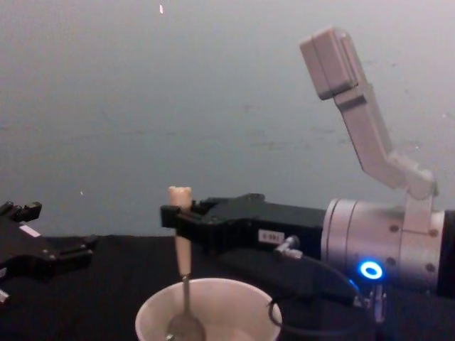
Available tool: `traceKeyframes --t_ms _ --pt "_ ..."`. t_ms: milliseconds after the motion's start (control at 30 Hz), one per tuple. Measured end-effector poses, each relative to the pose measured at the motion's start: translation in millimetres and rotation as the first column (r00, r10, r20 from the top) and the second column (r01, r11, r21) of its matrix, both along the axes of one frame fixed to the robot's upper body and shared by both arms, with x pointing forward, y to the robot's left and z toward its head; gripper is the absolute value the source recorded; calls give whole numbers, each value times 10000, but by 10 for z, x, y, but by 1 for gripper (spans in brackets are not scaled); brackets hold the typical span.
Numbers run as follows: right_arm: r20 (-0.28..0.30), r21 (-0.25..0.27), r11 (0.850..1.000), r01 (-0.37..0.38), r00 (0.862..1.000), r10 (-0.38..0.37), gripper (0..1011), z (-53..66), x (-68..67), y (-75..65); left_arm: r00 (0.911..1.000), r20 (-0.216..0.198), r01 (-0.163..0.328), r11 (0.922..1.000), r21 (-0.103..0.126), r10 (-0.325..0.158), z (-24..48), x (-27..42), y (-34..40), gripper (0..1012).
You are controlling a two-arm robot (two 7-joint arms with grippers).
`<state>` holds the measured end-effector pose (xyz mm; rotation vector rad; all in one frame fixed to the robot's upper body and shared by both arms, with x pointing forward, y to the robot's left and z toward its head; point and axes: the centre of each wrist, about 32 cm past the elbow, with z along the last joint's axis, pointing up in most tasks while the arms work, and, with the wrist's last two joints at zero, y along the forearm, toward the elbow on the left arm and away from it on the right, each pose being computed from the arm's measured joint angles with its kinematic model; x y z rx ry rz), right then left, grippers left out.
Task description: Pick up the stirring spoon with one hand, stir inside the cup, then place it back in its original position.
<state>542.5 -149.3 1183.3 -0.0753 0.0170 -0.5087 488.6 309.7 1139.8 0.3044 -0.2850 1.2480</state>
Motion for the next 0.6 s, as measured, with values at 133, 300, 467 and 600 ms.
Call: traceKeyframes --t_ms 133,300,467,600 --pt "53 14 9990 441 9990 -441 189 13 65 -64 10000 0 0 10000 0 0 0 0 0 1001" --pt "118 -67 9971 753 9971 -752 189 23 85 -174 10000 0 0 10000 1 0 0 0 0 1001" --pt "127 -223 9961 853 9963 -850 189 6 29 -272 10000 -1 0 10000 0 0 0 0 0 1001" --pt "96 -343 9961 812 9967 -809 189 -8 -78 -356 10000 0 0 10000 0 0 0 0 0 1001"
